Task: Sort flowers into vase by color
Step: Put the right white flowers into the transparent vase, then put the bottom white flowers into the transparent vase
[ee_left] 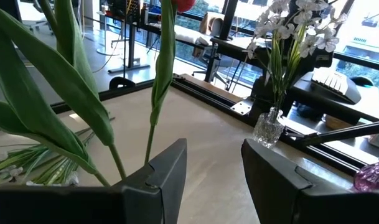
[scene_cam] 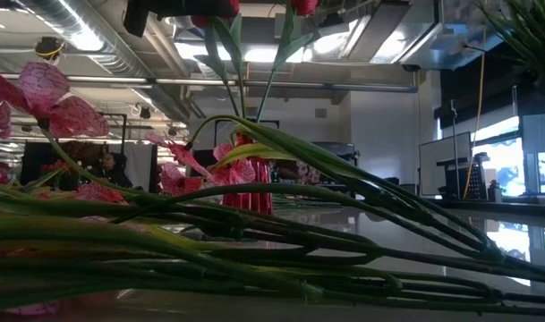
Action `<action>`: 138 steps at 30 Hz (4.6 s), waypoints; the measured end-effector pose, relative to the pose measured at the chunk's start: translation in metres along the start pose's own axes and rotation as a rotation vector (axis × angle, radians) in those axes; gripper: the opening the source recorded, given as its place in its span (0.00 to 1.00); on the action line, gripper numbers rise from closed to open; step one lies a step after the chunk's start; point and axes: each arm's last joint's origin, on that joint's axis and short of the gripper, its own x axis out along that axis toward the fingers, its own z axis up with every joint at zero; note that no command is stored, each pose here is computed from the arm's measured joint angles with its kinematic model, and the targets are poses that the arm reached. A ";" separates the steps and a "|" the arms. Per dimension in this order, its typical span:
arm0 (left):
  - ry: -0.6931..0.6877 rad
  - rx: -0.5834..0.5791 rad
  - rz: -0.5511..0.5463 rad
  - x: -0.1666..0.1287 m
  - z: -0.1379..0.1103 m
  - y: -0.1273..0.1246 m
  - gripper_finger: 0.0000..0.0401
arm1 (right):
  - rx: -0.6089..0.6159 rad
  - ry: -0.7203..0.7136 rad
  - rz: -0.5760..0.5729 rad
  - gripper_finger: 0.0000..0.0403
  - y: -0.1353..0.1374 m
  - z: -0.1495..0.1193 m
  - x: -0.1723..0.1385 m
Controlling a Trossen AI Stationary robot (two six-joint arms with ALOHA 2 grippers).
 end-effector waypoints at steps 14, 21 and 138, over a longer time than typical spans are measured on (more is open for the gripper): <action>0.000 -0.003 0.000 0.000 0.000 0.000 0.38 | -0.013 -0.053 -0.012 0.42 0.001 0.005 0.000; -0.004 -0.003 0.005 0.000 0.000 0.000 0.38 | -0.036 -0.053 -0.013 0.18 0.001 0.005 0.000; 0.270 0.114 0.041 -0.014 -0.032 0.024 0.38 | 0.027 -0.694 -0.647 0.58 0.020 0.142 -0.016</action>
